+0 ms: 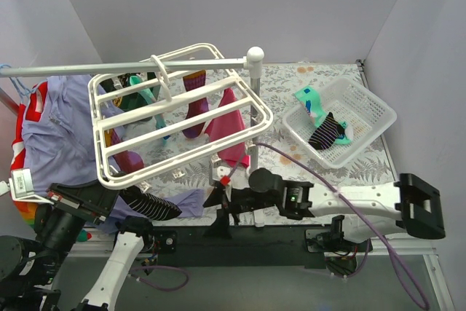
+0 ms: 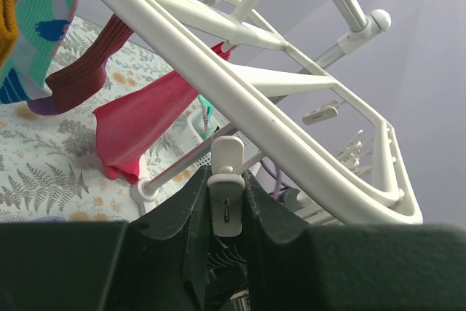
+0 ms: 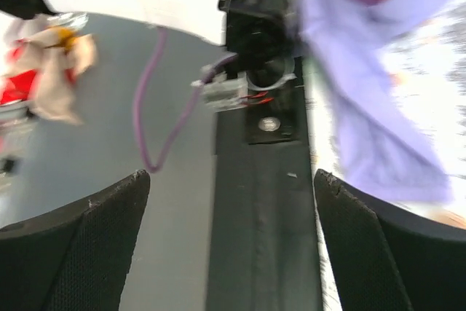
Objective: Remove the socks clipped to the hanger
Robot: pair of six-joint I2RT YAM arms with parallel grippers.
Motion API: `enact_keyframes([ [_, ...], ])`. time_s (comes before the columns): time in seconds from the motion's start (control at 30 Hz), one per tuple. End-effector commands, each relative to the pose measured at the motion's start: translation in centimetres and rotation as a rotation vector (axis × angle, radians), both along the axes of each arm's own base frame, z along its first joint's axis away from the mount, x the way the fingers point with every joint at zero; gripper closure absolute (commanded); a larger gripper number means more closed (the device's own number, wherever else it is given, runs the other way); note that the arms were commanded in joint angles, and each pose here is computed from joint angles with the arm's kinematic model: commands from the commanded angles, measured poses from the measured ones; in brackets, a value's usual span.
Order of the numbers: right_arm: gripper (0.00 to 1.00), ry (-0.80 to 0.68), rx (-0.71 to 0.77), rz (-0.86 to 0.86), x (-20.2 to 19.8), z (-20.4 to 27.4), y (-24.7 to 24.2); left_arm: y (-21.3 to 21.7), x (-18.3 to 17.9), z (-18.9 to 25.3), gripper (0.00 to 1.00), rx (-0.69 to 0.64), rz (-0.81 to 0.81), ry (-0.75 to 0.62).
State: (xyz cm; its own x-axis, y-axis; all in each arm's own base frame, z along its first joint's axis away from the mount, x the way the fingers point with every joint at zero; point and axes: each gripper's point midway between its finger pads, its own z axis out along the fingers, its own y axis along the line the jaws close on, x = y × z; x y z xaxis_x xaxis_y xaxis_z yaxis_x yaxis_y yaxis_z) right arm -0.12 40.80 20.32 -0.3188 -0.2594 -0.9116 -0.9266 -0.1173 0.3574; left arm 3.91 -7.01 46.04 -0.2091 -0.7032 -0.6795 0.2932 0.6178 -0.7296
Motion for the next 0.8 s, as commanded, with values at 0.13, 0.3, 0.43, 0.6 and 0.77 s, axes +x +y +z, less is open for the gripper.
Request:
enact_keyframes([
  [0.13, 0.02, -0.304, 0.232, -0.242, 2.2, 7.8, -2.6, -0.1, 1.4, -2.1, 0.93, 0.016, 0.010, 0.113],
  [0.3, 0.02, -0.347, 0.311, -0.249, 1.6, 14.0, 0.6, 0.0, 1.3, -2.5, 0.94, -0.006, 0.017, 0.126],
  [0.43, 0.02, -0.410, 0.363, -0.278, 1.4, 17.4, 3.5, 0.1, 1.1, -2.5, 0.94, -0.018, 0.025, 0.130],
  [0.6, 0.02, -0.398, 0.445, -0.316, 1.5, 20.3, 6.4, -0.3, 1.1, -2.2, 0.94, -0.020, 0.003, 0.131],
  [0.77, 0.10, -0.364, 0.485, -0.259, -0.1, 20.5, 7.7, -0.4, 1.0, -2.0, 0.94, -0.032, -0.005, 0.133],
])
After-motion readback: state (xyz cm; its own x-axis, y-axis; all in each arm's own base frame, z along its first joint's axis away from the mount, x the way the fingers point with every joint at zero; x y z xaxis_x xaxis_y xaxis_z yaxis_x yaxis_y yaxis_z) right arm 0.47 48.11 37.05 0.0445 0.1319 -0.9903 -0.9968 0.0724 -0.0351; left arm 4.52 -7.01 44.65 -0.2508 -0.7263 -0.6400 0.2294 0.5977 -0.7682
